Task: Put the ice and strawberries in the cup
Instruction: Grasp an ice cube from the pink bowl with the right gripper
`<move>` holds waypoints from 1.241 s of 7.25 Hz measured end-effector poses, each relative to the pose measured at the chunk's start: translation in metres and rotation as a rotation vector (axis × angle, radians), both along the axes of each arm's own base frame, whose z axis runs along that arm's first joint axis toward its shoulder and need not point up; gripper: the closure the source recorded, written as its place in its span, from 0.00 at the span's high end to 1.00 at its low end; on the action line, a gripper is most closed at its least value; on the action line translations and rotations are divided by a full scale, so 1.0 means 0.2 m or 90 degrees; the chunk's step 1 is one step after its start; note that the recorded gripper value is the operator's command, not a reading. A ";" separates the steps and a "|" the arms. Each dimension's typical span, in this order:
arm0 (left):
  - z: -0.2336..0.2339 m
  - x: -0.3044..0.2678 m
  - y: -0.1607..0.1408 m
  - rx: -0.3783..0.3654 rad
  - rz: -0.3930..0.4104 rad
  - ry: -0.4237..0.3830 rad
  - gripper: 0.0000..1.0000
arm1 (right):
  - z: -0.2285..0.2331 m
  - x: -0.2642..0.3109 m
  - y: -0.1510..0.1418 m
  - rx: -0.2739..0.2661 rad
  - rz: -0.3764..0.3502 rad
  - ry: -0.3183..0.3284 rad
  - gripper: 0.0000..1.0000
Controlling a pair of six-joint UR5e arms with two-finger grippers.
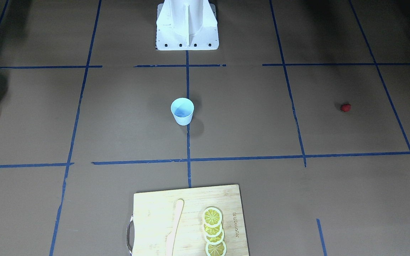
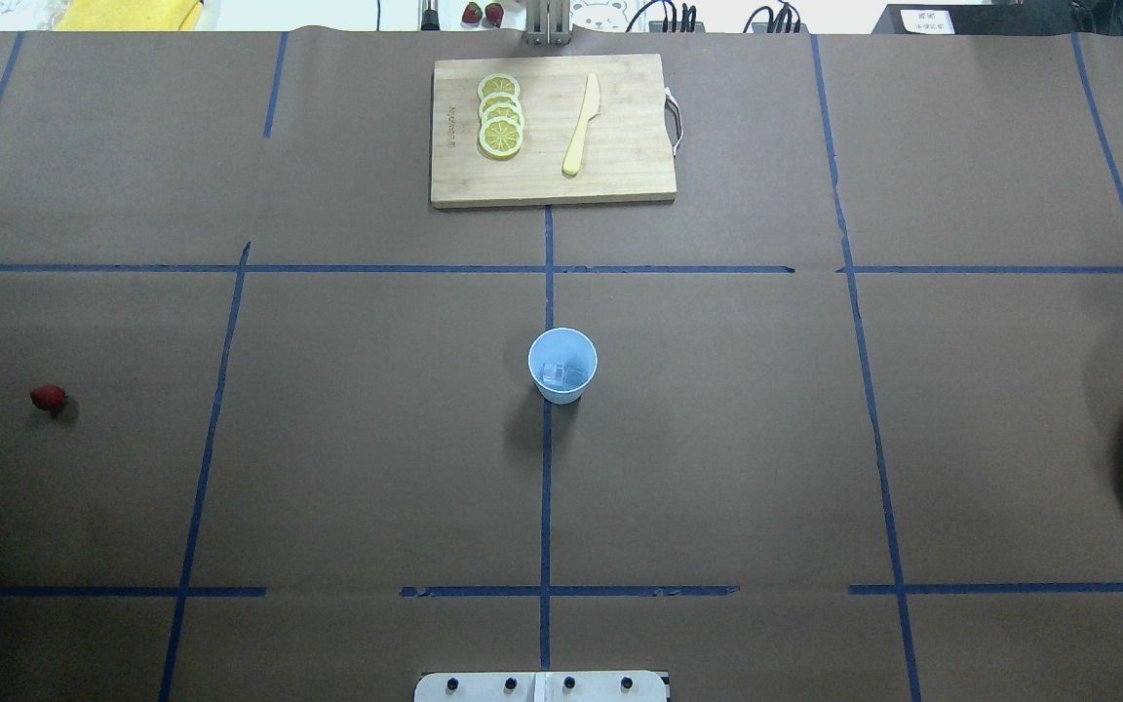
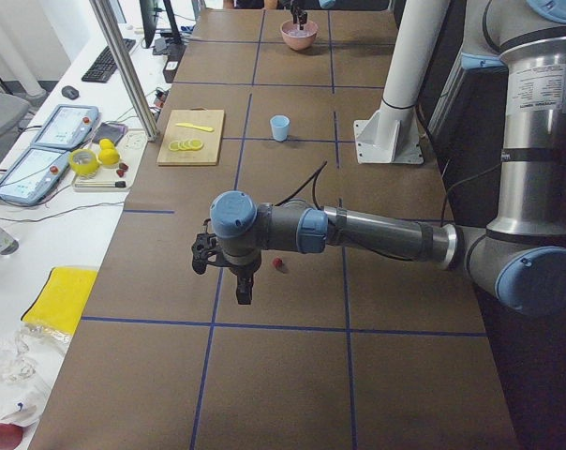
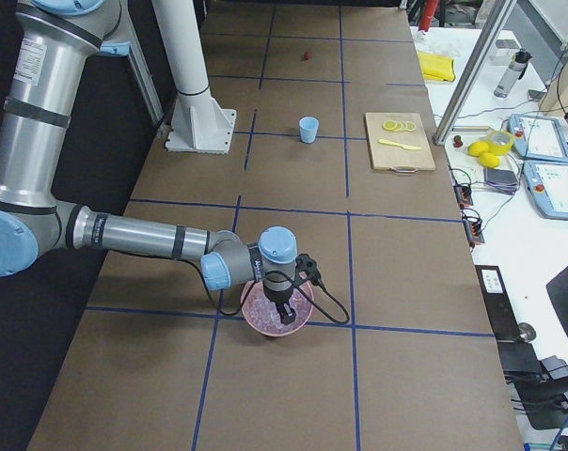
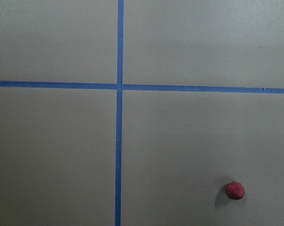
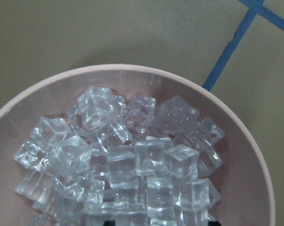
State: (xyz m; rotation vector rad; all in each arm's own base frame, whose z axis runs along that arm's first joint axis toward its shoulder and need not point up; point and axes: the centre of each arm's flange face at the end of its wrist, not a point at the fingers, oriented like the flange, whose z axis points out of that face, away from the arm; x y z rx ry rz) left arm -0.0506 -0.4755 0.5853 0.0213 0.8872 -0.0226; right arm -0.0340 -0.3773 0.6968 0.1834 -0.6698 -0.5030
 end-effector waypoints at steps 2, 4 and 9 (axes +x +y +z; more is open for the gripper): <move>0.01 0.00 0.01 -0.002 0.000 0.000 1.00 | 0.01 0.00 0.02 -0.001 -0.004 0.004 0.68; 0.01 0.00 0.01 -0.003 0.000 0.000 1.00 | 0.02 0.00 0.02 0.000 -0.004 0.009 0.64; 0.01 0.00 0.01 -0.004 0.000 0.000 1.00 | 0.02 0.00 0.03 0.001 -0.006 0.016 0.49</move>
